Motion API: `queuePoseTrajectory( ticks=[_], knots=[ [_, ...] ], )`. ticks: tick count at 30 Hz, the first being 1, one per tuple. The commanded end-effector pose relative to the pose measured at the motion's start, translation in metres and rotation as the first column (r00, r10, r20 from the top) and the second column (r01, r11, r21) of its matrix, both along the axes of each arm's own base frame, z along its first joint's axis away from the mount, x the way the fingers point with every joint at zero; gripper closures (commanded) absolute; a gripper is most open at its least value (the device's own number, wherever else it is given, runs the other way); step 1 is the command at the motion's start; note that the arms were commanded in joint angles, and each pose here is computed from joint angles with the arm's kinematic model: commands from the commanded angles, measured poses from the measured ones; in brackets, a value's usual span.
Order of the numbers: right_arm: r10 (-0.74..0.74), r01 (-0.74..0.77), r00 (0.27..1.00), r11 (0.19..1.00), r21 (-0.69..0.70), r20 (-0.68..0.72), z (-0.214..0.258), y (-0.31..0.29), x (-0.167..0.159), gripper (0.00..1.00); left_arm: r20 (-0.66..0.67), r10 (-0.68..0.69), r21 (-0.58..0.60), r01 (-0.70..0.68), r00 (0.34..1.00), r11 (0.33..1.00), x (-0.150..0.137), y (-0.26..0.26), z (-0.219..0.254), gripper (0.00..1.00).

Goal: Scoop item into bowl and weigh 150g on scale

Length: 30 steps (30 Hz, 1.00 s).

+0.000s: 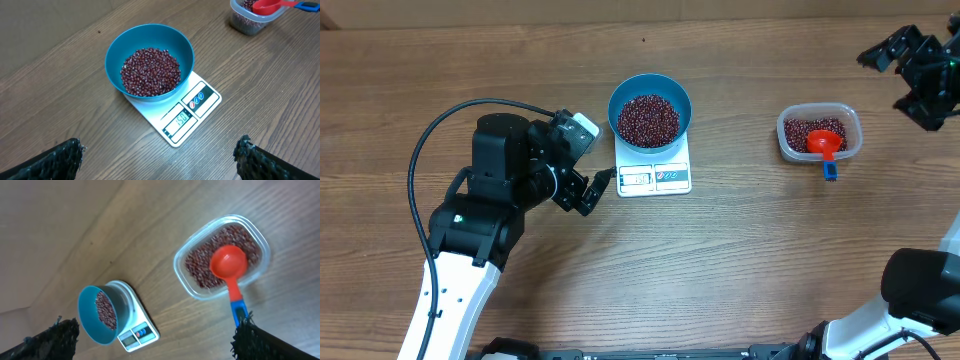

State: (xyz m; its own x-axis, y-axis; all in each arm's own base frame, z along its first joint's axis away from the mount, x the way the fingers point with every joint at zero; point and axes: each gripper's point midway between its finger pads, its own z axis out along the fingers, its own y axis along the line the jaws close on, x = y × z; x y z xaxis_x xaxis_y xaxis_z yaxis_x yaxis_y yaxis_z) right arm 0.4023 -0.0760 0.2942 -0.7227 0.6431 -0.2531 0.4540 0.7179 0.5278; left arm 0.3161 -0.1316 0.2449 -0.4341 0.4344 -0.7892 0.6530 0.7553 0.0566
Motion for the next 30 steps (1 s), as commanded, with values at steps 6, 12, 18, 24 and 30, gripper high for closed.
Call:
queuePoseTrajectory(
  ticks=[6, 12, 18, 24, 30],
  knots=[
    [0.047, -0.043, 0.967, 0.999, -0.023, 0.251, 0.081, 0.012, 0.008, 0.00, -0.011, 0.003, -0.017, -0.003, 1.000, 1.000, 0.000, 0.000, -0.001, 0.00],
    [0.070, -0.070, 0.956, 0.998, -0.008, 0.286, 0.102, 0.023, -0.003, 0.00, -0.010, 0.003, -0.017, -0.003, 1.000, 1.000, 0.000, 0.000, -0.001, 0.00],
    [0.098, -0.103, 0.971, 0.995, 0.013, 0.216, 0.093, 0.032, -0.024, 0.00, -0.010, 0.003, -0.017, -0.003, 1.000, 1.000, 0.000, 0.000, 0.000, 0.01],
    [0.208, -0.183, 0.938, 0.977, -0.113, 0.276, 0.117, 0.044, -0.059, 0.00, -0.010, 0.003, -0.017, -0.003, 1.000, 1.000, 0.000, 0.000, 0.000, 0.00],
    [0.267, -0.188, 0.888, 0.954, -0.234, 0.375, 0.154, 0.057, -0.099, 0.00, -0.010, 0.003, -0.017, -0.003, 1.000, 1.000, 0.000, 0.000, 0.000, 0.00]
  ],
)
